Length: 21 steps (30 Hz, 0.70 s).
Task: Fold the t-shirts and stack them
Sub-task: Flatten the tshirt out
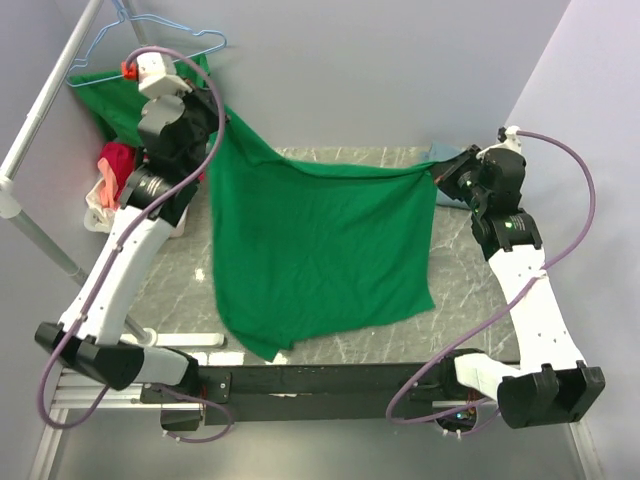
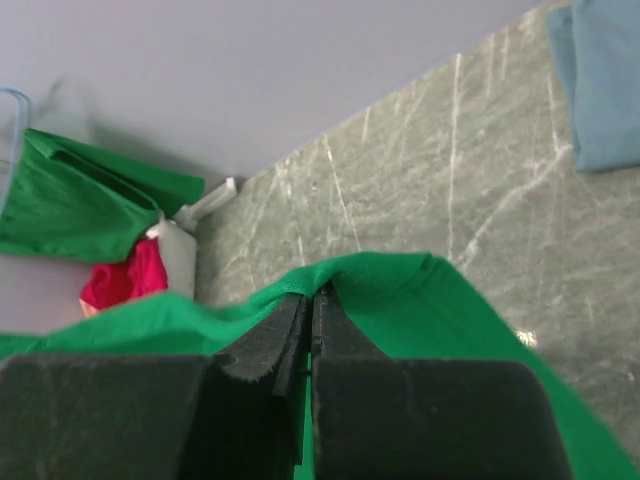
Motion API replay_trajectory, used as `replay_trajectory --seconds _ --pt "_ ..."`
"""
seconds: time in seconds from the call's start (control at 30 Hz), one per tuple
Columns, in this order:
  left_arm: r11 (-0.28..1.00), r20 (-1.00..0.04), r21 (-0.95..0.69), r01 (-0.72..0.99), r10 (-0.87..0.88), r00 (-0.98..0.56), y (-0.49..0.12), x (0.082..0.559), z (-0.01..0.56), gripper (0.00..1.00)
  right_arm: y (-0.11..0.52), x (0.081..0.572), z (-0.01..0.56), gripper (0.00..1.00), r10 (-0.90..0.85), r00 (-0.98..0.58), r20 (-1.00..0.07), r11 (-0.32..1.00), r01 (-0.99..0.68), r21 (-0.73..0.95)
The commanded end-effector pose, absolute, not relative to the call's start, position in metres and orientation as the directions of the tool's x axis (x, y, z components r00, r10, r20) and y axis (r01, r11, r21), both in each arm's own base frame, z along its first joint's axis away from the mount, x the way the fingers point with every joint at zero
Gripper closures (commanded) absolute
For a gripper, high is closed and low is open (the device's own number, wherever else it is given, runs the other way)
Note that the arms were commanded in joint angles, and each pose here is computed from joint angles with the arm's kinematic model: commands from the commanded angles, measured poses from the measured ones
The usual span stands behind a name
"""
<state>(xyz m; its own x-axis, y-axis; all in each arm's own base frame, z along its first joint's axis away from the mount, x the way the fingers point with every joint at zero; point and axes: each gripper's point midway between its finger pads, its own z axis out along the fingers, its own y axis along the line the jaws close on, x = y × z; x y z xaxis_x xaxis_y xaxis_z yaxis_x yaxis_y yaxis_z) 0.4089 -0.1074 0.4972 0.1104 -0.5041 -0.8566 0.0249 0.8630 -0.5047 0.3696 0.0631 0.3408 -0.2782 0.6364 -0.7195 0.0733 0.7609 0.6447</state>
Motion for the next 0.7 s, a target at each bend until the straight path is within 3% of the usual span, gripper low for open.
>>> replay_trajectory --seconds 0.0,0.2,0.37,0.47,0.67 --pt "0.833 -0.738 -0.518 0.193 -0.549 0.393 -0.086 0.362 0.623 0.99 0.065 0.372 0.411 1.0 0.651 -0.141 -0.746 0.745 -0.071 0.663" --pt "0.829 -0.693 -0.502 0.248 -0.557 0.458 -0.07 0.313 0.668 0.99 0.063 0.336 0.441 1.0 0.639 -0.089 -0.764 0.755 -0.121 0.645" --pt "0.832 -0.703 -0.5 0.242 -0.552 0.448 -0.05 0.262 0.651 0.99 0.062 0.295 0.433 1.0 0.626 -0.091 -0.774 0.763 -0.135 0.633" --pt "0.826 -0.678 -0.499 0.263 -0.561 0.475 -0.027 0.203 0.646 0.99 0.063 0.267 0.429 1.0 0.619 -0.088 -0.78 0.765 -0.157 0.625" --pt "0.827 -0.657 -0.501 0.254 -0.554 0.511 -0.001 0.148 0.632 0.99 0.063 0.222 0.434 1.0 0.598 -0.061 -0.799 0.777 -0.202 0.596"
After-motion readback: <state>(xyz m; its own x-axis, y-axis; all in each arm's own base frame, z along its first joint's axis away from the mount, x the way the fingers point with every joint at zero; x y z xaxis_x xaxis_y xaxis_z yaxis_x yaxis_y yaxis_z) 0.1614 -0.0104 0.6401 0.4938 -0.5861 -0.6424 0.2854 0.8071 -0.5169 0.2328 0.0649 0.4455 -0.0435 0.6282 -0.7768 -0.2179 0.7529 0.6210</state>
